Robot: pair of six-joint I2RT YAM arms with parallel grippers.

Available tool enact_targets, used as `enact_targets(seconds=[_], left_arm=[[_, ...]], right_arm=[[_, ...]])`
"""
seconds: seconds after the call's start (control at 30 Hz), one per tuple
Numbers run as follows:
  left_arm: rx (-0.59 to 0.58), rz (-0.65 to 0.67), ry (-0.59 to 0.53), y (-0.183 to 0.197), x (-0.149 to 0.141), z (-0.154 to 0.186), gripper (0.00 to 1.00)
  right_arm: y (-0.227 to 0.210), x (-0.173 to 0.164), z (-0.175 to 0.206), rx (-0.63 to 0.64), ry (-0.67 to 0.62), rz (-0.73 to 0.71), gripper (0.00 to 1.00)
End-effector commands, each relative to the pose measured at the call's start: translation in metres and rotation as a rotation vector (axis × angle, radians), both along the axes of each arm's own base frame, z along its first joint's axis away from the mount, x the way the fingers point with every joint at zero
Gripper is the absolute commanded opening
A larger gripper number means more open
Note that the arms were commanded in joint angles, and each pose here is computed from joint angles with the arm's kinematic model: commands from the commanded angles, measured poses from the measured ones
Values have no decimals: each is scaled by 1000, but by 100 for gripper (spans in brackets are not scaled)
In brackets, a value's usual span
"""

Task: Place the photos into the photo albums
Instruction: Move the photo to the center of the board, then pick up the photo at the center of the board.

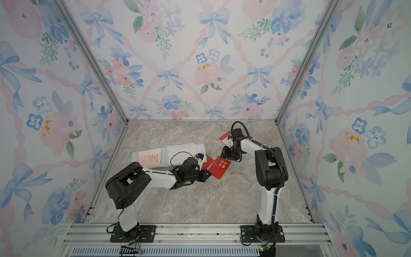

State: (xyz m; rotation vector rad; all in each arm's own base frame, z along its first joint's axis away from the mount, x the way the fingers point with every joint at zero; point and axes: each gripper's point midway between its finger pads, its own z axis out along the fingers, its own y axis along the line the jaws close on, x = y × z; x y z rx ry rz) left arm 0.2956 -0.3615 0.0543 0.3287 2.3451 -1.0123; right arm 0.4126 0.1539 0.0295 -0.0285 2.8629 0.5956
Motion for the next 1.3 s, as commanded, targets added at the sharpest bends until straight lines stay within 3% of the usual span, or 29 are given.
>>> enact_targets(seconds=[0.0, 0.23, 0.43, 0.57, 0.87, 0.97, 1.13, 1.27], left_arm=[[-1, 51, -19, 13, 5, 8, 8], [9, 73, -4, 25, 2, 3, 8], [8, 145, 3, 47, 7, 5, 9], [24, 198, 23, 74, 2, -3, 8], [45, 319, 53, 121, -12, -7, 9], [33, 312, 94, 121, -28, -11, 9], [161, 327, 196, 134, -47, -33, 9], [167, 284, 260, 124, -60, -40, 9]], right_arm=[[-10, -43, -21, -42, 119, 19, 52], [7, -101, -24, -68, 173, 63, 52], [64, -140, -14, -4, 188, 155, 52], [79, -132, 2, 109, 160, 133, 52], [53, -116, 16, 145, 140, 101, 52], [54, -118, 16, 153, 145, 144, 52], [59, -123, 15, 135, 156, 233, 52], [65, -131, 11, 107, 170, 311, 52]])
